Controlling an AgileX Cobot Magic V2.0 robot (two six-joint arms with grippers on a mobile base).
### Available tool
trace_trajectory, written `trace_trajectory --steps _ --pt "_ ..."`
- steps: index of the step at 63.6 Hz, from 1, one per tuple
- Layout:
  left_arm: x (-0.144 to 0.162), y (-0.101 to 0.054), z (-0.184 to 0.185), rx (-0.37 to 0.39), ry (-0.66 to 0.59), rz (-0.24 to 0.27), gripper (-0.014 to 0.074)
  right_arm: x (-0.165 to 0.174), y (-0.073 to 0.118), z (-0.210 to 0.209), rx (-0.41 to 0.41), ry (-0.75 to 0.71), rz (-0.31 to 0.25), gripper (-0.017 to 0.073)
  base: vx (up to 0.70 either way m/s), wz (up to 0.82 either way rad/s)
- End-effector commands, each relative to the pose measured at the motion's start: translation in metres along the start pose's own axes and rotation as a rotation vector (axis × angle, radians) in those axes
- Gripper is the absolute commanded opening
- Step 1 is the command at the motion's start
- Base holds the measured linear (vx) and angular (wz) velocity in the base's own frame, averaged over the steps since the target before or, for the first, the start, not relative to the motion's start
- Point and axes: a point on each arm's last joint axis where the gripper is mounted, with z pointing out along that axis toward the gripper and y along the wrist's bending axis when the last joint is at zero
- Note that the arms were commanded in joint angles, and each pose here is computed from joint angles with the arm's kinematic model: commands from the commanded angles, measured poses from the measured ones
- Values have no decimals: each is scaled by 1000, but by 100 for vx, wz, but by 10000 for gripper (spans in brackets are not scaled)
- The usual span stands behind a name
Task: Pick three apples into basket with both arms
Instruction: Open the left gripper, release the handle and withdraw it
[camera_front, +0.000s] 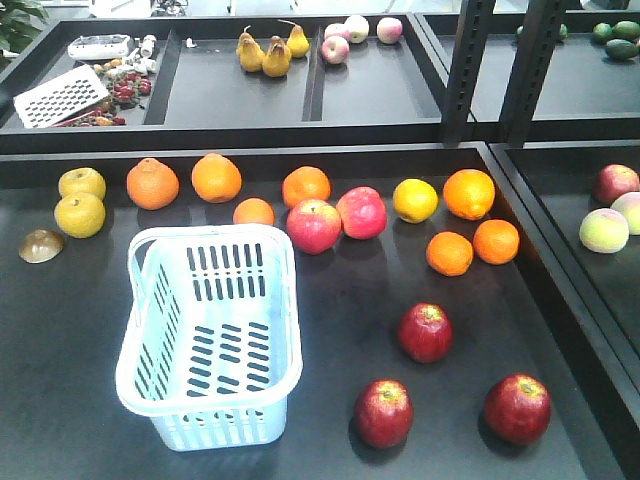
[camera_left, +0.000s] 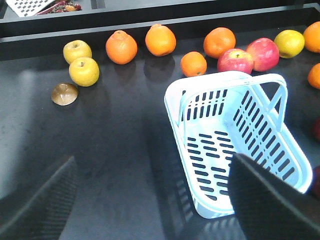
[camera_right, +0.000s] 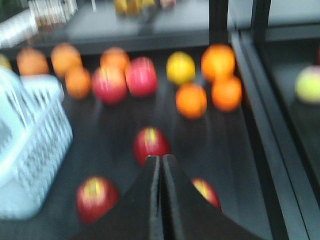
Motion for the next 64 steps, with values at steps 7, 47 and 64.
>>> trace_trajectory --steps 7,47,64 --pt "-10 0 -6 4 -85 -10 575 -34 2 30 7 198 -65 -8 0 0" --pt "-10 0 -6 4 -85 -10 575 -24 0 87 13 418 -48 559 0 0" --pt "-10 0 -6 4 -85 -10 575 -21 7 105 -99 426 -164 722 0 0"
